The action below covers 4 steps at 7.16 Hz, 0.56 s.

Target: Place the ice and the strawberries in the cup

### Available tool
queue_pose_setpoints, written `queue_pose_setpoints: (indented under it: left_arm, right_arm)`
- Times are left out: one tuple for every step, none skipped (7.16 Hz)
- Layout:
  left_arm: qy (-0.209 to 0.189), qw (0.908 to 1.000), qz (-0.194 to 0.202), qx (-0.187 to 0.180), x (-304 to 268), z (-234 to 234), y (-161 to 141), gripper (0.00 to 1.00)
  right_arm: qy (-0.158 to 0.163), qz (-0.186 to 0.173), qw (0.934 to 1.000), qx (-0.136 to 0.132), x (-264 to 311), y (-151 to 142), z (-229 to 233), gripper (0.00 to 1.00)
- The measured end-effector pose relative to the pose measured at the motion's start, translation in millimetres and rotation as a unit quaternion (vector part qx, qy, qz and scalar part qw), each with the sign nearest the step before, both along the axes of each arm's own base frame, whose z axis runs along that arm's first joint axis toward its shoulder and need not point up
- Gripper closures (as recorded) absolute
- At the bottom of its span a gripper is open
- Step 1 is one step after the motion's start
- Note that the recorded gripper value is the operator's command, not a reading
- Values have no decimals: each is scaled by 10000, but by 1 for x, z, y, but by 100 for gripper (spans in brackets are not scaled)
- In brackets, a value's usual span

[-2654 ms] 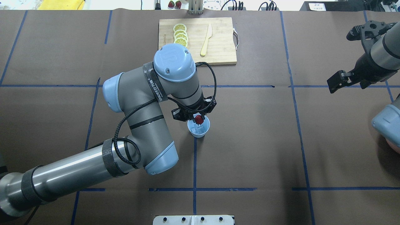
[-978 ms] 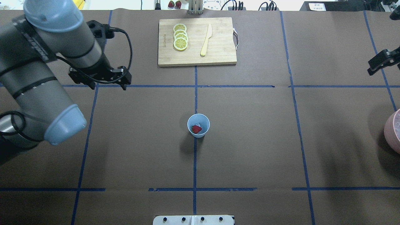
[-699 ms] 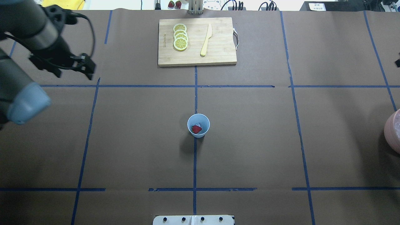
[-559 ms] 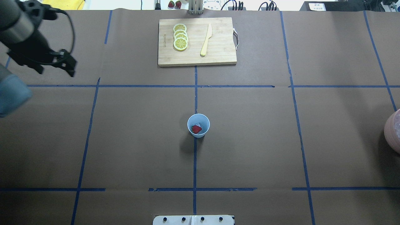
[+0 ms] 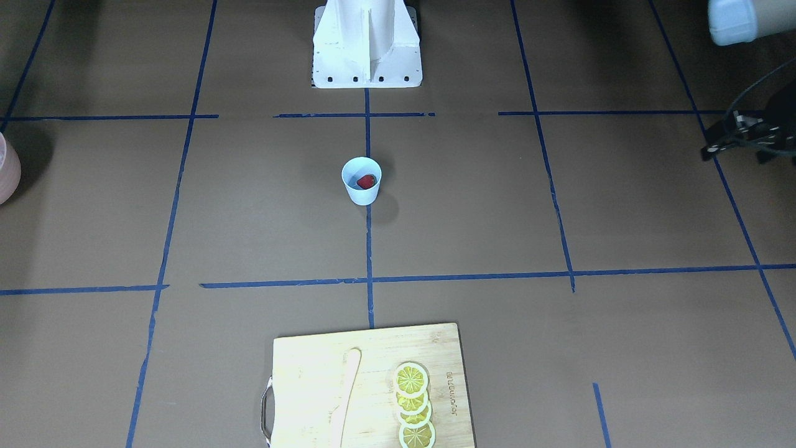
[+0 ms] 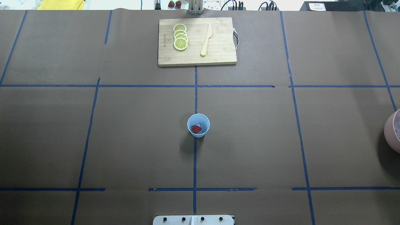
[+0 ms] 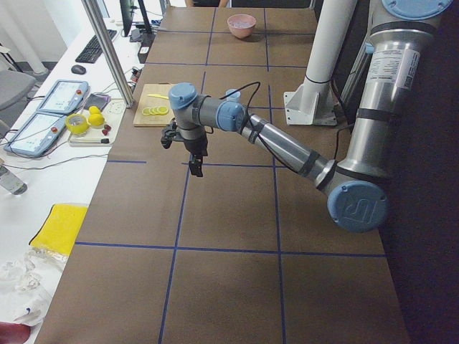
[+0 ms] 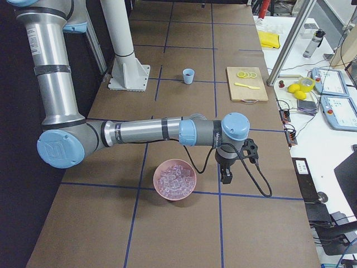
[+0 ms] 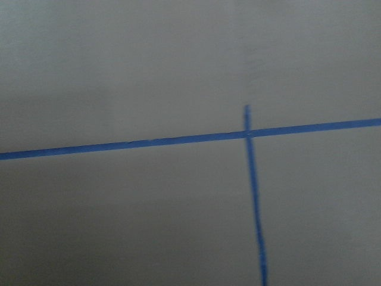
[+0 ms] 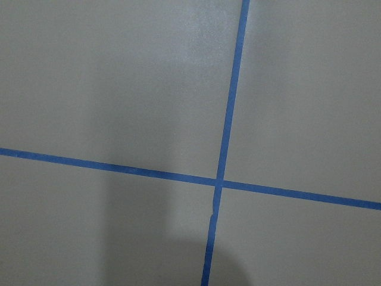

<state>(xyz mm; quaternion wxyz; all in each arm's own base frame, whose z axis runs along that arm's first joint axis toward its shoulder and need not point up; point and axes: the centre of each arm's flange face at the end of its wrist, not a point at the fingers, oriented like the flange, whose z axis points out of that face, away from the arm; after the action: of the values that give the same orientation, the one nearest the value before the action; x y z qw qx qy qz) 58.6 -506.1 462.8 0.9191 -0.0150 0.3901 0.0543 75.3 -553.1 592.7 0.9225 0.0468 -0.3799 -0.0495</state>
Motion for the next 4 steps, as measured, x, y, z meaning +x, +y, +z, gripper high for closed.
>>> queue_pose_setpoints:
  left_arm:
    - [11, 9998, -64, -176, -26, 34, 12, 0]
    - [4, 9988, -211, -435, -49, 66, 23, 0]
    - [-2, 9973, -372, -634, -72, 93, 28, 0]
    - [8, 9965, -438, -718, -95, 118, 31, 0]
  right_arm:
    - [0, 8, 10000, -68, 1, 6, 7, 0]
    - [-13, 11, 9998, -188, 0, 15, 20, 0]
    - [-30, 13, 9996, -273, 0, 24, 29, 0]
    - [-37, 10, 9996, -295, 0, 30, 37, 0]
